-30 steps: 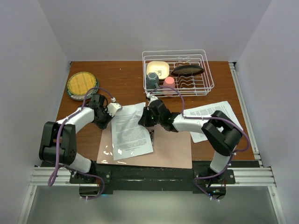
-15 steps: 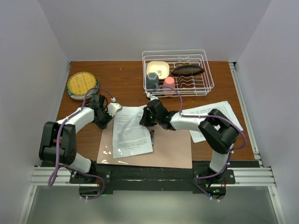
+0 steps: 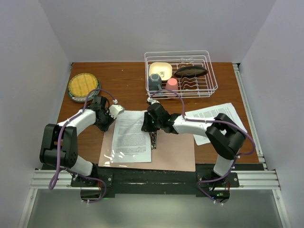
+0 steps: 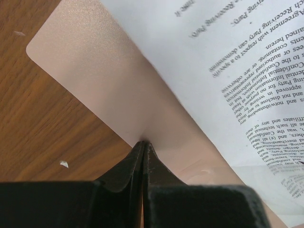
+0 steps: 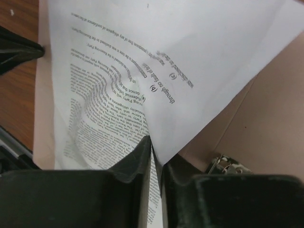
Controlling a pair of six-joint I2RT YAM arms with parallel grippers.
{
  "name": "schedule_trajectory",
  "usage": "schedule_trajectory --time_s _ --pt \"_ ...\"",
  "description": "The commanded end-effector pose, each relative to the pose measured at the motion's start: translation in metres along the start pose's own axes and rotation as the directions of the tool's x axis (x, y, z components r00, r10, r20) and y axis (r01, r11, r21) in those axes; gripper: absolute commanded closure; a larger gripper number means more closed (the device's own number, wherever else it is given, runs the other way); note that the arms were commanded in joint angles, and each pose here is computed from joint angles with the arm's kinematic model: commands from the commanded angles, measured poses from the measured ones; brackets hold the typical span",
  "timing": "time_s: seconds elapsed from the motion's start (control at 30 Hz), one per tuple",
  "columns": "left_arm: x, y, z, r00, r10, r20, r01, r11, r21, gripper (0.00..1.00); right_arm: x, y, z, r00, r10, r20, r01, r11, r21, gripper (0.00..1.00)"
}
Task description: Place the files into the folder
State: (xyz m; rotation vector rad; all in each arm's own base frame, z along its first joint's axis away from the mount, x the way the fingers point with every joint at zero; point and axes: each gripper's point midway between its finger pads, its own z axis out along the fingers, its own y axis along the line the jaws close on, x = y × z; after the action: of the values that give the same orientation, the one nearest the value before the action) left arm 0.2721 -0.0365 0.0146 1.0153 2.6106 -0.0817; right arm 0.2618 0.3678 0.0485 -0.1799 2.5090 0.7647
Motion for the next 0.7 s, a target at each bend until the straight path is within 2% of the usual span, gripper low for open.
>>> schedule_trajectory --time_s 0.0,0.33,0.43,0.47,0.6,0.63,0.67 --pt "0.010 -0.012 0.000 1.000 0.003 -0.017 -0.002 0.999 0.052 0.95 -0.003 0.015 -0.020 1.000 -0.015 0.008 0.016 0.998 -0.066 0.77" --pt "0.010 -0.011 0.000 1.000 0.002 -0.017 -0.001 0.999 0.049 0.95 0.018 0.018 -0.023 0.998 0.039 -0.045 -0.045 0.989 -0.141 0.71" --pt "0.010 -0.011 0.000 1.000 0.001 -0.020 0.000 0.999 0.051 0.95 0.025 0.019 -0.027 0.997 0.041 -0.068 -0.051 0.986 -0.157 0.54" --pt "0.011 -0.011 0.000 1.000 0.001 -0.021 0.000 0.999 0.051 0.95 0.028 0.017 -0.028 0.996 0.042 -0.076 -0.054 0.987 -0.153 0.53" --pt "0.011 -0.012 0.001 1.000 0.000 -0.025 0.001 0.998 0.056 0.96 0.029 0.018 -0.032 0.994 0.074 -0.079 -0.086 0.982 -0.166 0.56" --pt "0.011 -0.012 0.001 1.000 0.001 -0.024 0.001 0.998 0.055 0.96 0.029 0.019 -0.033 0.994 0.081 -0.078 -0.093 0.981 -0.171 0.59" --pt "0.011 -0.011 0.001 1.000 0.002 -0.025 -0.001 0.999 0.054 0.96 0.029 0.019 -0.032 0.993 0.088 -0.080 -0.101 0.980 -0.173 0.69"
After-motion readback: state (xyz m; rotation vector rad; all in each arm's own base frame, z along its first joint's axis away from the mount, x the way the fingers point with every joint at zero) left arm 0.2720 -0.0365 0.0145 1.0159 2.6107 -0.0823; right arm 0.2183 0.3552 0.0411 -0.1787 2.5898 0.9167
